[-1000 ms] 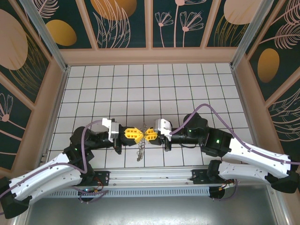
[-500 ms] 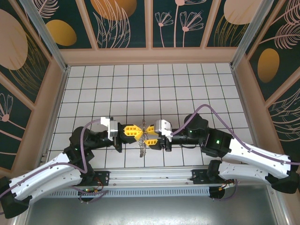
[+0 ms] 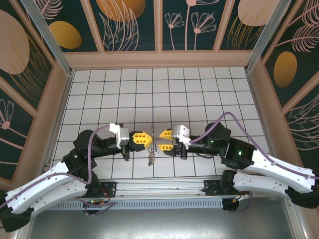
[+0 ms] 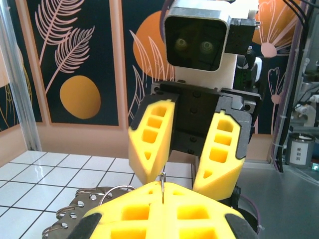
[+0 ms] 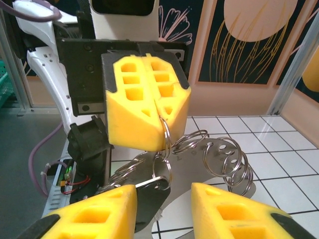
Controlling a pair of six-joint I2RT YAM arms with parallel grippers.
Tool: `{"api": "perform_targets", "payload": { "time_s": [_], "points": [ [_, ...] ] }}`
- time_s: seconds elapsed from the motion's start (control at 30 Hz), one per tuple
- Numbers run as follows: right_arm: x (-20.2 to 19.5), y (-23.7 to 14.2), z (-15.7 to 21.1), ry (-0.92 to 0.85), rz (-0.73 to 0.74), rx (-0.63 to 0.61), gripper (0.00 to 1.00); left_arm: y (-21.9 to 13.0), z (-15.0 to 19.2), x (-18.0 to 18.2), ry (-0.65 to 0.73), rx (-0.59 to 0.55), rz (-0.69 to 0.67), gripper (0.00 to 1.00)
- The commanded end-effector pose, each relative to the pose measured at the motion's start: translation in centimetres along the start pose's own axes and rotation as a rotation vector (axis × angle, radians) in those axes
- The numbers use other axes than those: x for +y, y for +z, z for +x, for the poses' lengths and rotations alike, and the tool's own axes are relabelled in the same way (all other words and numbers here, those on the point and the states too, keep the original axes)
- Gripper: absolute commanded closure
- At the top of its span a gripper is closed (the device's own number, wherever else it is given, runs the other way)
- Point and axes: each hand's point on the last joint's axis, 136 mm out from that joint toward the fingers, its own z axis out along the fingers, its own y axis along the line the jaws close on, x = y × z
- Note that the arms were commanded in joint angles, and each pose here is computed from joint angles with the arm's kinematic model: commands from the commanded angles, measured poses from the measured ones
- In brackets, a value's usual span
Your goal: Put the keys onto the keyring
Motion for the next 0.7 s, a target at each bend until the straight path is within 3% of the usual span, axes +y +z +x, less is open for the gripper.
{"api": "perform_targets", "payload": {
  "time_s": [0.0,0.3,0.67],
  "points": [
    [0.18,0.25,-1.79,-0.035,-0.020,-0.050,0.69,-0.10,-1.59,-0.94,0.038,-0.026,0.041,1.00],
    [0.31,0.88,-2.12,-0.037,-0.037,-0.070,0.73,0.16,-1.22,-1.27,0.033,-0.014,0.070,1.00],
    [0.30,1.13,-1.58,-0.032,-0.039,-0.048,0.97,0.02,-1.47,-1.37,0.032,-0.022,0.072,1.00]
  ]
}}
